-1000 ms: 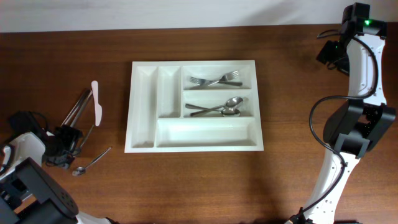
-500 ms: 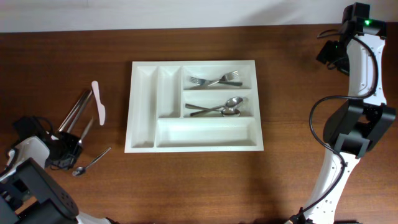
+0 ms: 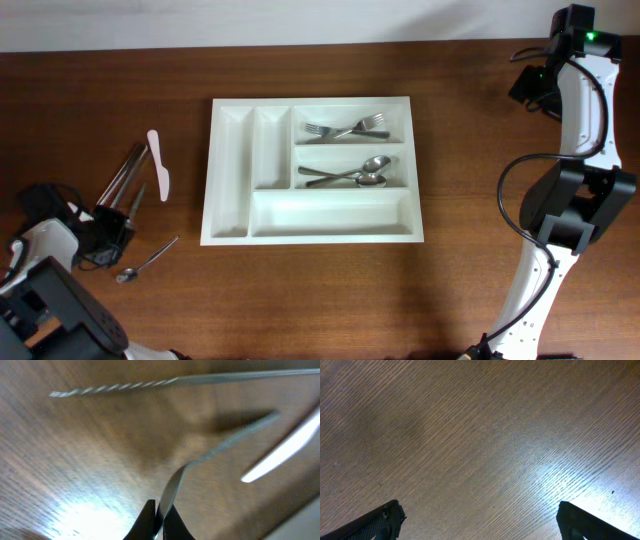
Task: Pack container
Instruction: 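Close the left gripper on a silver spoon and lift it, then carry the spoon into the left tray compartment and release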
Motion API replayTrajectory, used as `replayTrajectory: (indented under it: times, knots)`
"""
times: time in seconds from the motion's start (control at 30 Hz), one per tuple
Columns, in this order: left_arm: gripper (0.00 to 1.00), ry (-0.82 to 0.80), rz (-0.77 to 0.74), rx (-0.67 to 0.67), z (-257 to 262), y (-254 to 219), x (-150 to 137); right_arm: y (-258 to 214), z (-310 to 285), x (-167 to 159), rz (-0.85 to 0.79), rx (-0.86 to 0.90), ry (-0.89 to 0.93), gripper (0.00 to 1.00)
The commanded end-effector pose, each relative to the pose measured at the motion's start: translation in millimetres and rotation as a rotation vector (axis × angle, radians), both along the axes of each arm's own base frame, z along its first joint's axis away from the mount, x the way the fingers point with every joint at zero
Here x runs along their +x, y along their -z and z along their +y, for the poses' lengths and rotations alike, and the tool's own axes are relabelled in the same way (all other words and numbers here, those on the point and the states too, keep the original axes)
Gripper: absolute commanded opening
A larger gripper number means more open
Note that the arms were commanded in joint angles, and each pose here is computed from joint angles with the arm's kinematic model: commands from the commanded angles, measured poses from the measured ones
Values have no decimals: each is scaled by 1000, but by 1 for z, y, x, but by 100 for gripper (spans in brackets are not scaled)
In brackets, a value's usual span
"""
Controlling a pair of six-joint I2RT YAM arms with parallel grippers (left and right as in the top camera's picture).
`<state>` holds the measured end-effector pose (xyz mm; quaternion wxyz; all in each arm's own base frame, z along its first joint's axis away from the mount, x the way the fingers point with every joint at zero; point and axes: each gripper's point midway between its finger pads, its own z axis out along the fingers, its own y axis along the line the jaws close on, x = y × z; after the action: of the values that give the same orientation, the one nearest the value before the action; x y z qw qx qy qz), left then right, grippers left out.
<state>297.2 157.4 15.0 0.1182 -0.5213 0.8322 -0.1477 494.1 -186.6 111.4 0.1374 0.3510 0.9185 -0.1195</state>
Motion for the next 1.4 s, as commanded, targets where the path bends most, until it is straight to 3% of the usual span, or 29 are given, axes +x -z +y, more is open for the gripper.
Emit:
replayTrajectory:
  times: [0.0, 0.23, 0.37, 0.6, 0.7, 0.93, 1.0, 1.17, 1.2, 1.27, 1.37]
  knots:
    - [2, 49, -174, 65, 9, -58, 28, -33, 0, 2, -69, -21, -1, 99]
    - [2, 105, -415, 214, 3, -156, 33, -33, 0, 2, -69, -21, -1, 99]
    - [2, 215, -492, 202, -22, -176, 33, -33, 0, 3, -69, -21, -1, 99]
    - [2, 661, -553, 180, -118, -175, 47, -33, 0, 2, -69, -21, -1, 99]
    - [2, 930, -574, 205, -169, -170, 42, -33, 0, 2, -69, -21, -1, 99]
    - [2, 1252, -583, 221, -226, -160, 22, -33, 0, 2, -69, -21, -1, 99]
    - [2, 1237, -557, 232, -227, -158, 24, -33, 0, 2, -69, -21, -1, 99]
    - [2, 782, -304, 360, -168, -136, 46, -33, 0, 3, -69, -21, -1, 99]
    - [2, 634, -280, 348, -158, -131, 56, -33, 0, 3, -69, -21, -1, 99]
    - [2, 517, -293, 298, -159, -124, 73, -33, 0, 3, -69, -21, -1, 99]
    - [2, 452, -284, 243, -171, -107, 88, -33, 0, 3, -69, -21, -1, 99]
